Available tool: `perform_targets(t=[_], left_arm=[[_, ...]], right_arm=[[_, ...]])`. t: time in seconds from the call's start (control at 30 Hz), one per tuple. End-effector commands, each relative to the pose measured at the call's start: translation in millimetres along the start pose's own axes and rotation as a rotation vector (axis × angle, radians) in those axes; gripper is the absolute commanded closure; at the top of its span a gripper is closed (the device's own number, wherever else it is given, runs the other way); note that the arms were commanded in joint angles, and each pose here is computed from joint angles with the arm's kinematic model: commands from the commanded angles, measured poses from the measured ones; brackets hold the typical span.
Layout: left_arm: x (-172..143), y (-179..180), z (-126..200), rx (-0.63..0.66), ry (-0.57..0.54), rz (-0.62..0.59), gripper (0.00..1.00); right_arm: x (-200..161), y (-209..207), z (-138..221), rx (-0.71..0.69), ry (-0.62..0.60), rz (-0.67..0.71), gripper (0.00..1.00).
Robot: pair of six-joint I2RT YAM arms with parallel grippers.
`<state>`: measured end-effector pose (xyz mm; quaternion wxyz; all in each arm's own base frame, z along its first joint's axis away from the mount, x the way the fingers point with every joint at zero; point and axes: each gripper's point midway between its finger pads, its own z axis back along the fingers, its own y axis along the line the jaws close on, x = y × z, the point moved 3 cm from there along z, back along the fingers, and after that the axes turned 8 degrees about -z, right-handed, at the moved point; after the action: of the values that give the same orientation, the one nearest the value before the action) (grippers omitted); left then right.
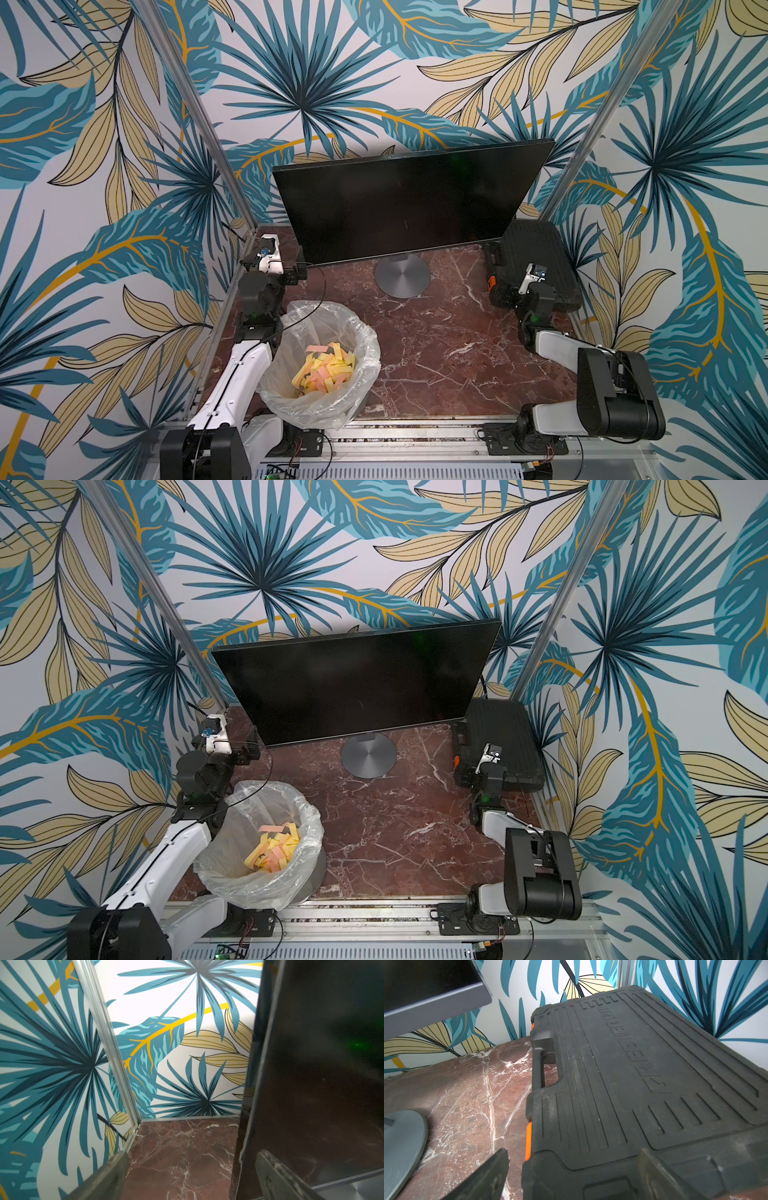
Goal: Remove the sticky note from the monitor
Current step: Reset both arms
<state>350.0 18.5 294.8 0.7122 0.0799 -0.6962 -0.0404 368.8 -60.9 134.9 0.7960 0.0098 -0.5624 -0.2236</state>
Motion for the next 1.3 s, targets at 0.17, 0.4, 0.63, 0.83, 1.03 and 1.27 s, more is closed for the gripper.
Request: perform_targets(t=[0.17, 0.4, 0.63, 0.83, 1.03, 1.27], left_arm=[[34, 24, 10, 0.114, 0.027, 0.068, 0.00], [13, 74, 12, 0.318, 0.113, 0.106, 0.00], [-44, 93, 14, 0.373, 0.199, 0.136, 0.00], [-95, 76, 13, 0.299, 0.235, 0.188, 0.00], [-114, 43, 18, 0.173, 0.193, 0.253, 0.00], [-123, -2, 0, 0.020, 0.204, 0.191, 0.00]], right_arm=[[-4, 0, -2, -0.012, 0.009, 0.021, 0.01], [-4, 0, -2, -0.012, 0.011, 0.020, 0.01], [-3, -1, -1, -0.017, 0.004, 0.018, 0.01], [-3, -2, -1, -0.023, 0.000, 0.016, 0.01], [-3, -2, -1, -0.023, 0.000, 0.016, 0.01], [-4, -1, -1, -0.017, 0.005, 0.020, 0.01]])
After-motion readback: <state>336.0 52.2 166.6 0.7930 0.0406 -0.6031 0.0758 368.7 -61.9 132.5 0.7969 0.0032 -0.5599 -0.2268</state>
